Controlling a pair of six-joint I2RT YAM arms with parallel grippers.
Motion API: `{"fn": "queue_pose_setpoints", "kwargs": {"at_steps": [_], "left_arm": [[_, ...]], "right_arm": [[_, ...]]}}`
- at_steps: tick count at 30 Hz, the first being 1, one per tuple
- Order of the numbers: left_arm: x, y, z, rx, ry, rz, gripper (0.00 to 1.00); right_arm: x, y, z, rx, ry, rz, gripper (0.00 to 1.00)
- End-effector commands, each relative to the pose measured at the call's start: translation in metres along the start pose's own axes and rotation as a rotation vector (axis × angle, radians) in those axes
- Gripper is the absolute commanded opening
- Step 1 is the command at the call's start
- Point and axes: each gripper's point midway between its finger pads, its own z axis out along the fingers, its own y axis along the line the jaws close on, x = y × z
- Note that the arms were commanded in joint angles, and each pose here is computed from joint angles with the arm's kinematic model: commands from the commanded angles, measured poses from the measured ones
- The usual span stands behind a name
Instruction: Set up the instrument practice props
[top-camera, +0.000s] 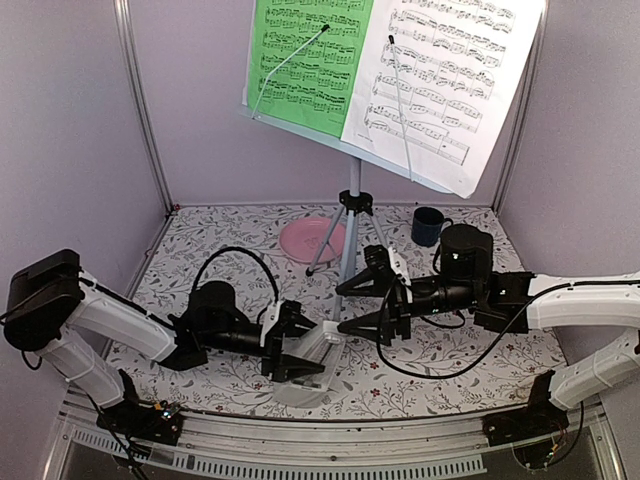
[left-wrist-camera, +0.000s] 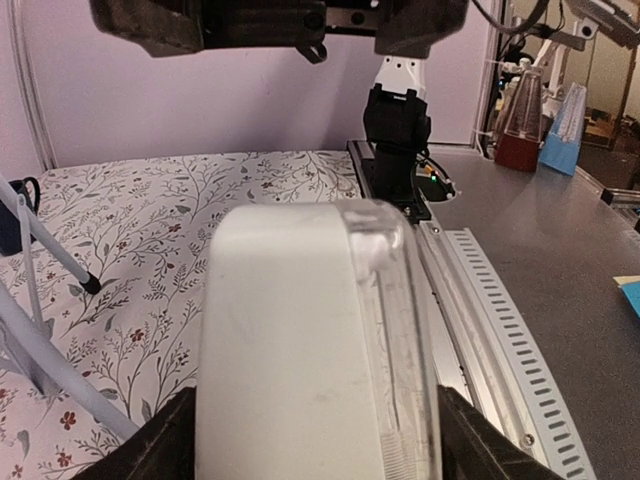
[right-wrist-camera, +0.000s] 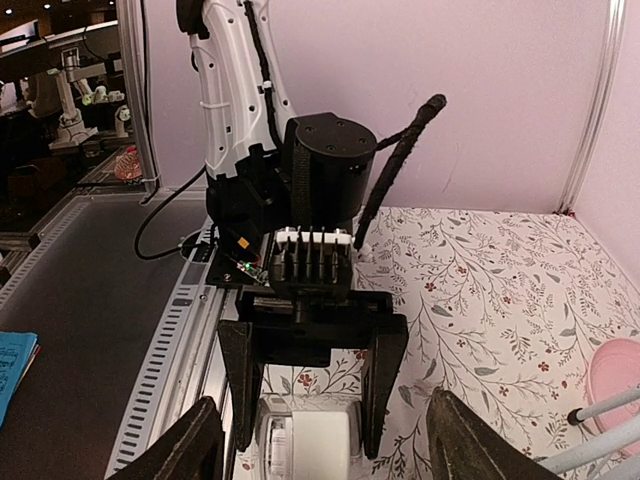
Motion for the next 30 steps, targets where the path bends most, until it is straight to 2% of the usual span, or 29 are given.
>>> {"fn": "queue_pose_setpoints", "kwargs": {"at_steps": [1, 14, 16, 20, 26, 30], "left_arm": [[-0.024, 0.006, -0.003, -0.022, -0.096, 0.075, 0.42], [0.003, 0.006, -0.021, -0.096, -0.049, 0.01, 0.78], [0.005, 0.008, -0.023, -0.113, -0.028, -0.005, 0.81], [0.014, 0.015, -0.022, -0.151, 0.055, -0.063, 0.83], [0.015, 0.013, -0.034, -0.189, 0.085, -0.071, 0.84], [0.012, 0.016, -0.034, -0.196, 0.122, -0.097, 0.81]], "right_arm": [[0.007, 0.0, -0.002, 0.004, 0.009, 0.028, 0.72], [0.011, 0.0, 0.001, -0.002, 0.022, 0.033, 0.76], [0.011, 0.0, 0.0, 0.0, 0.024, 0.032, 0.76], [0.01, -0.001, -0.001, 0.011, 0.025, 0.034, 0.77], [0.012, -0.002, -0.003, 0.023, 0.033, 0.042, 0.78], [0.015, -0.004, -0.003, 0.034, 0.049, 0.055, 0.79]]}}
